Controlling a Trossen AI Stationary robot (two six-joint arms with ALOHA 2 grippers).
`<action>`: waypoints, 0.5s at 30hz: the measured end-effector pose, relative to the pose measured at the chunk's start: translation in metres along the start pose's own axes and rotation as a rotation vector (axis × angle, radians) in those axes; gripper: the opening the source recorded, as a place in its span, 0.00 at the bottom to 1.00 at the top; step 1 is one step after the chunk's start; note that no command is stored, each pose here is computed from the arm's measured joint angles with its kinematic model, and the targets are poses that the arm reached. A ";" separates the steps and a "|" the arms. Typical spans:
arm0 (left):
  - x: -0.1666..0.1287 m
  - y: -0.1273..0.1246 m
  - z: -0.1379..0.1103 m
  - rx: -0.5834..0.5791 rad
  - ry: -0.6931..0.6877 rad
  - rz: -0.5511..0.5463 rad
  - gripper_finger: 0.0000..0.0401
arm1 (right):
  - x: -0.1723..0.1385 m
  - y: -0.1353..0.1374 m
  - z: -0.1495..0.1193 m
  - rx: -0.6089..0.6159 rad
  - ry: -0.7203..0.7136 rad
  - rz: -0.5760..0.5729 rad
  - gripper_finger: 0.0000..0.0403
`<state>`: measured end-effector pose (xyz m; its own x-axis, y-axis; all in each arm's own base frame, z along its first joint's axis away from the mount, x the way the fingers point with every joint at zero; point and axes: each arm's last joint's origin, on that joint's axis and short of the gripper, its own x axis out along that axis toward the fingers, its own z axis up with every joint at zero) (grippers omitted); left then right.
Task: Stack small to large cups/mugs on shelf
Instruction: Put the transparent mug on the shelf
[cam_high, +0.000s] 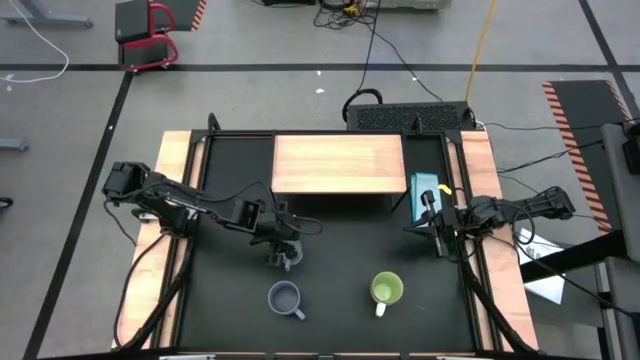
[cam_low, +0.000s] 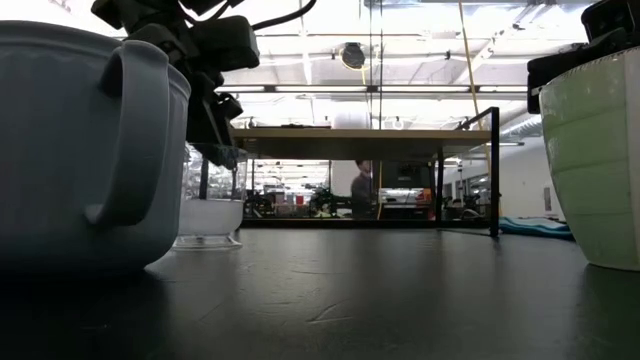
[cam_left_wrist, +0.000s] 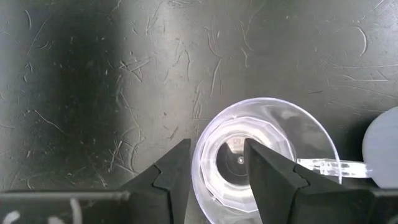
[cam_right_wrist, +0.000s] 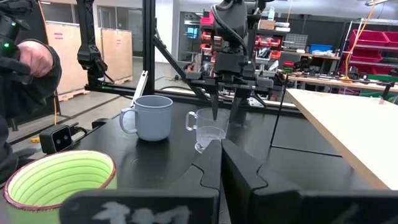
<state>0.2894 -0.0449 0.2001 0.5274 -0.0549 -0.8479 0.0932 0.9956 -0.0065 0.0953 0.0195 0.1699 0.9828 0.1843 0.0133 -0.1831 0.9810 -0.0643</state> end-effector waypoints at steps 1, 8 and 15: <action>0.000 0.000 0.000 0.000 0.000 0.000 0.37 | 0.000 0.000 0.000 0.000 0.000 0.000 0.00; 0.000 0.000 0.000 0.002 -0.001 0.000 0.37 | 0.000 0.000 0.000 0.000 0.000 0.000 0.00; 0.000 0.000 0.000 0.004 -0.002 0.000 0.30 | 0.000 0.000 0.000 0.000 0.000 0.000 0.00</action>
<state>0.2896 -0.0449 0.2002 0.5289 -0.0551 -0.8469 0.0968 0.9953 -0.0043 0.0953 0.0195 0.1699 0.9827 0.1847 0.0134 -0.1835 0.9809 -0.0642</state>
